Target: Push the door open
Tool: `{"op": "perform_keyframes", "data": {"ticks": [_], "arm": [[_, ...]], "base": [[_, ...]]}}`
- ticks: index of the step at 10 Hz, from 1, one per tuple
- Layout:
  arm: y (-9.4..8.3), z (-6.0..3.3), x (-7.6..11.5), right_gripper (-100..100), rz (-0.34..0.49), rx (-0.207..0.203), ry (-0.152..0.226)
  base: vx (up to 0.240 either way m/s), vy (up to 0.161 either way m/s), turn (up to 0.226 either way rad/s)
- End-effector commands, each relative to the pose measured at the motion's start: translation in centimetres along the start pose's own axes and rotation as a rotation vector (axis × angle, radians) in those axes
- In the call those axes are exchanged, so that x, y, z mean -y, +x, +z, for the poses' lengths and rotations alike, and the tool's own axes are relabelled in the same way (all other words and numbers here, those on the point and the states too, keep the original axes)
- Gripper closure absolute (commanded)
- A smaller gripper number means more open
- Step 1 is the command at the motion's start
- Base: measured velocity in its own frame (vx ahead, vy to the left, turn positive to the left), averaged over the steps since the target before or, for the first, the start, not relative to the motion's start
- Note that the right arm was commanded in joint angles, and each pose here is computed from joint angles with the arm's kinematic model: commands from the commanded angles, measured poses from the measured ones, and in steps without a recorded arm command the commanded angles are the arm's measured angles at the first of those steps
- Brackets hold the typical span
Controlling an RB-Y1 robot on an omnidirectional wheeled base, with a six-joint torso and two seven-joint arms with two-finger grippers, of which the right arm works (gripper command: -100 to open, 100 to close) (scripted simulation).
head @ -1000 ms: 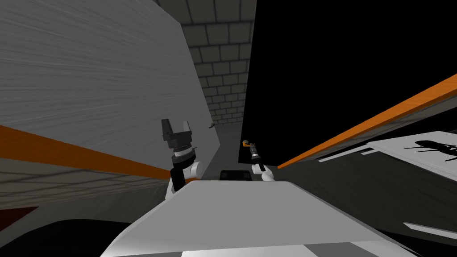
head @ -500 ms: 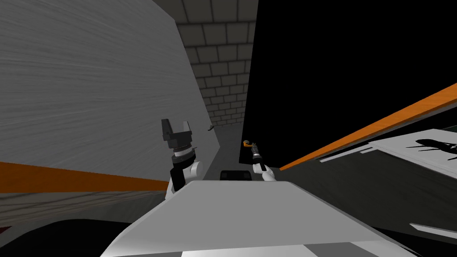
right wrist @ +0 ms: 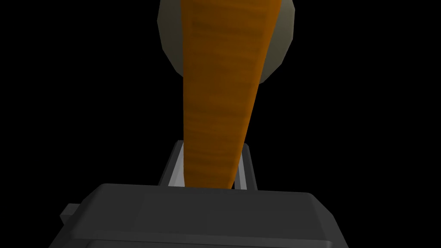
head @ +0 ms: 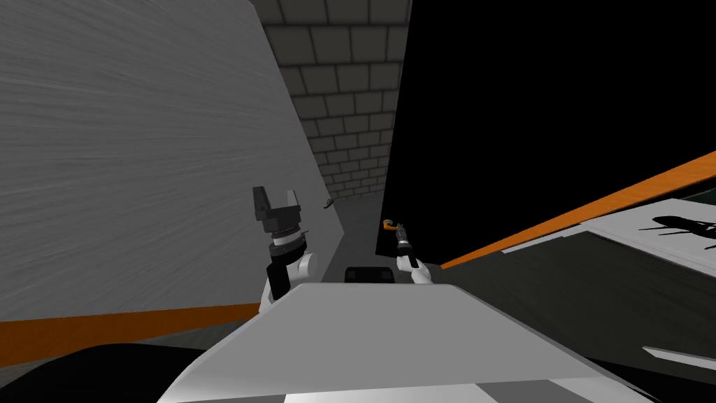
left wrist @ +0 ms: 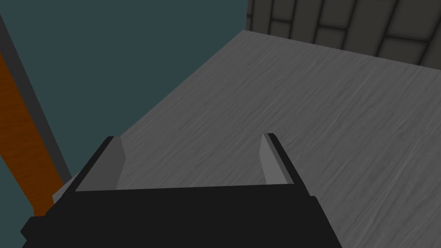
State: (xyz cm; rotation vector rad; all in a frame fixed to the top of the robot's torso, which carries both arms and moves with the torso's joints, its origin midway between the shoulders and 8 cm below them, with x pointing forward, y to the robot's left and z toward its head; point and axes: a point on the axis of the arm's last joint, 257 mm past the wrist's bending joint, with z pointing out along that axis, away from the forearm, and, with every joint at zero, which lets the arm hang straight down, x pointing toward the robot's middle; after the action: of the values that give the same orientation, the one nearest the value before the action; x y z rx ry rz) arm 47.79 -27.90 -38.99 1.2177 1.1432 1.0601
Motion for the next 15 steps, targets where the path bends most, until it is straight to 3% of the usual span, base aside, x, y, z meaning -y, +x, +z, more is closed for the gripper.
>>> {"op": "perform_keyframes", "data": {"ticks": [1,5,10,11,12,15], "arm": [[-1.5,0.34,-0.3,100,-0.002,0.033,-0.01],[-2.4,0.22,-0.1,100,0.026,0.089,-0.003],[-2.2,-0.1,0.3,100,0.065,0.133,0.008],[-3.6,-0.31,0.6,100,0.051,0.145,0.012],[-6.1,-0.09,0.2,100,0.022,0.179,0.001],[-7.0,-0.06,0.0,100,0.012,0.195,-0.002]], "base": [[0.178,0.097,-0.138],[0.189,0.102,-0.096],[0.176,0.059,-0.067],[0.07,0.016,-0.053],[0.101,-0.037,-0.072],[0.162,0.021,-0.035]]}}
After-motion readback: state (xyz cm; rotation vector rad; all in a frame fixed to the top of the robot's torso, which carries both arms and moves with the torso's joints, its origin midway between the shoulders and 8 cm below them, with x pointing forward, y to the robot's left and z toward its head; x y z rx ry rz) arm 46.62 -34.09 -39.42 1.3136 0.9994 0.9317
